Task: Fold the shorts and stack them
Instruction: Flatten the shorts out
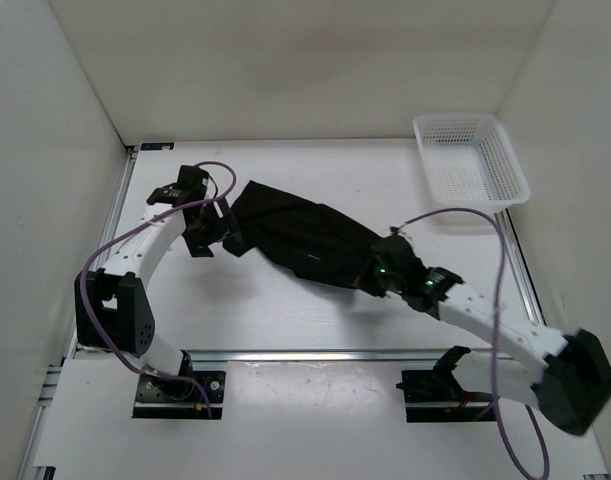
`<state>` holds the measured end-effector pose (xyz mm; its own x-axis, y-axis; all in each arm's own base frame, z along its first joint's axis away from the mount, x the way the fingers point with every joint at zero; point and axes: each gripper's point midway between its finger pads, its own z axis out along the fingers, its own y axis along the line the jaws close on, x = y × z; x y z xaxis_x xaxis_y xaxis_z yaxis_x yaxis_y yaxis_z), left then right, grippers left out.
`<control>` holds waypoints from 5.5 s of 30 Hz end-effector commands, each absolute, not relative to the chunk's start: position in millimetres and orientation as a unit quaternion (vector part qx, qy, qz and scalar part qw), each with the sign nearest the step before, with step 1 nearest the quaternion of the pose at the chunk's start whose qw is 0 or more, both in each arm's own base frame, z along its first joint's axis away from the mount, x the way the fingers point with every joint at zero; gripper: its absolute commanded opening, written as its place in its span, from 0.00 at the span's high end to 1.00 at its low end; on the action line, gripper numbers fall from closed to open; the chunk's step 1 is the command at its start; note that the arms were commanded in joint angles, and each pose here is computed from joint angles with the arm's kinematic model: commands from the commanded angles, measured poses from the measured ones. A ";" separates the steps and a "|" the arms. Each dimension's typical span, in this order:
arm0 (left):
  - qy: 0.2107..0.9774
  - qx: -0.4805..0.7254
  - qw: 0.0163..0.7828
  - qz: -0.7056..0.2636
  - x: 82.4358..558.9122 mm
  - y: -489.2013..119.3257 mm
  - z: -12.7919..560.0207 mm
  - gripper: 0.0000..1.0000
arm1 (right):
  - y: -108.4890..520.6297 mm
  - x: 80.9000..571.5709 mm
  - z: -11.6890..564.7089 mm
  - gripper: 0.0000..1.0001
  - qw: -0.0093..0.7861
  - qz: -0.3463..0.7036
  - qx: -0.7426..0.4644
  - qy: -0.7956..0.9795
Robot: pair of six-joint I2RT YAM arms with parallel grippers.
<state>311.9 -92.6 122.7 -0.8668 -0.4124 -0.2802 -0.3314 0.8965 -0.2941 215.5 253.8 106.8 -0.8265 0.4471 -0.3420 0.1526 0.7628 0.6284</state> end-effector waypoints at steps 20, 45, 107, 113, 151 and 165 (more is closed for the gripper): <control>0.968 -0.170 0.044 -0.181 300.0 -170.9 51.7 0.05 | 118.7 173.3 93.2 1.00 0.294 0.151 0.213 0.920; 0.933 -0.157 0.291 -0.138 457.9 -89.6 251.0 0.90 | 128.8 396.9 283.8 1.00 0.471 0.176 0.085 0.861; 0.951 -0.278 0.080 -0.109 343.9 -58.8 36.7 0.90 | 162.4 291.3 59.7 0.96 0.217 0.277 0.306 0.885; 0.927 -0.262 0.207 -0.172 416.2 -52.7 163.8 0.90 | 153.9 383.9 180.9 1.00 0.322 0.288 0.248 0.867; 0.950 -0.167 0.247 -0.091 377.7 -56.9 194.2 0.17 | 99.8 296.3 151.0 0.54 0.318 0.144 0.154 0.924; 0.973 -0.131 0.187 -0.043 469.0 -88.4 114.3 0.06 | 101.5 424.9 85.6 0.17 0.256 0.024 0.105 0.961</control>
